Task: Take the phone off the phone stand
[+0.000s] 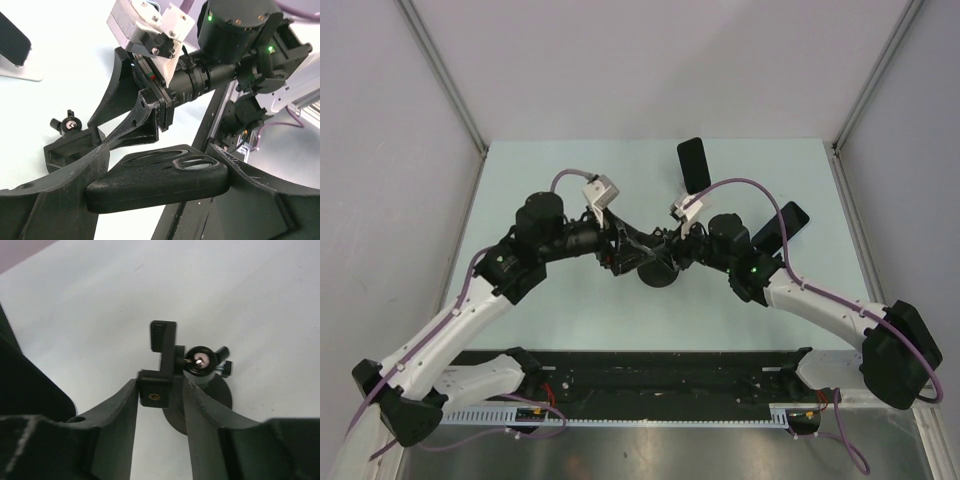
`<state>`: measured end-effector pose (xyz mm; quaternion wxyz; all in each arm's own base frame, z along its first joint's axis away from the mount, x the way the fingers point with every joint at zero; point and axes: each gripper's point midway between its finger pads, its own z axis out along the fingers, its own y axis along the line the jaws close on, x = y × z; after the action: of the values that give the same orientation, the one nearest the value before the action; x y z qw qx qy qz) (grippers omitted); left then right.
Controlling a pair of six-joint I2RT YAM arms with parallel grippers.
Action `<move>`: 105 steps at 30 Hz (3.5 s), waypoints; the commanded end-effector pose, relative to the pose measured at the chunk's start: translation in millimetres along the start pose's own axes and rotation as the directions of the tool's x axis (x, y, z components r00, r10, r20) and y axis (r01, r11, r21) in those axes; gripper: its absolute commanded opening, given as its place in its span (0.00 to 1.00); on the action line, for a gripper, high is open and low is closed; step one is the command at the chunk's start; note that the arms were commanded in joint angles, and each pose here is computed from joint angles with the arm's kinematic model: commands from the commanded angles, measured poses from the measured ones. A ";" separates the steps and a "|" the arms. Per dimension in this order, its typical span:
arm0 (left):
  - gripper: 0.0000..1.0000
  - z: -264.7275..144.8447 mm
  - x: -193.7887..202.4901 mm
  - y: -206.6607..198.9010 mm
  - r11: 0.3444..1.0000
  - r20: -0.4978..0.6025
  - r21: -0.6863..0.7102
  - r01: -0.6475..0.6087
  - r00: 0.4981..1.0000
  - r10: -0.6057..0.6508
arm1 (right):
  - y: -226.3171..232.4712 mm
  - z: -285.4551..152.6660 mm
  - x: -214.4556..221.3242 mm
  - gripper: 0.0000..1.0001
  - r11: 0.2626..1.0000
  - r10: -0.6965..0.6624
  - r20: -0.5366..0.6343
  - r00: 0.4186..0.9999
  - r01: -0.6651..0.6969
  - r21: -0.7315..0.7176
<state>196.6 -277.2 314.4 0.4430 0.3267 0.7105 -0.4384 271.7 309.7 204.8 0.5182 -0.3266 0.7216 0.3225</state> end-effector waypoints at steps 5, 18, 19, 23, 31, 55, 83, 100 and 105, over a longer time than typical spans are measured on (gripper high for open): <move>0.00 -37.7 -56.5 10.6 0.986 0.240 -0.149 0.078 0.970 -0.040 | -4.3 -28.7 -41.5 0.74 0.991 -0.096 0.097 0.991 0.086 0.101; 0.00 -47.4 -60.3 19.3 0.971 0.278 -0.177 0.158 0.955 -0.105 | 43.4 -88.2 -87.1 0.84 0.970 -0.220 0.252 0.943 0.238 -0.046; 0.00 -46.1 -59.1 17.6 0.974 0.270 -0.165 0.158 0.957 -0.109 | 50.4 -88.2 -89.8 0.84 0.967 -0.219 0.263 0.940 0.245 -0.070; 0.00 -43.9 -56.9 15.7 0.975 0.258 -0.150 0.164 0.958 -0.122 | 71.6 -77.5 -95.3 0.84 0.953 -0.229 0.262 0.937 0.271 -0.137; 0.00 -38.1 -50.2 13.4 0.978 0.225 -0.121 0.169 0.964 -0.138 | 83.8 -42.7 -100.3 0.79 0.945 -0.254 0.268 0.929 0.298 -0.137; 1.00 -89.4 -73.5 26.7 0.936 0.456 -0.298 0.186 0.889 -0.032 | 86.1 -45.4 -137.3 0.00 0.985 0.124 0.345 0.930 -0.072 -0.158; 1.00 -42.5 -42.8 31.5 0.898 0.567 -0.244 0.366 0.805 -0.174 | 97.6 -25.6 -122.2 0.00 0.980 0.194 0.364 0.911 -0.193 -0.040; 0.88 -25.7 -25.1 46.8 0.873 0.527 -0.313 0.374 0.833 -0.168 | 95.3 -19.0 -111.9 0.00 0.988 0.125 0.352 0.928 -0.148 0.040; 0.68 -22.7 -22.3 47.6 0.875 0.513 -0.319 0.364 0.842 -0.163 | 94.4 -15.2 -107.5 0.00 0.988 0.109 0.345 0.932 -0.139 0.063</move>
<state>237.8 -236.8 315.5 0.5834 0.0052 0.7064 -0.4008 209.0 364.0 281.6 0.5816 -0.2286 0.6948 0.3560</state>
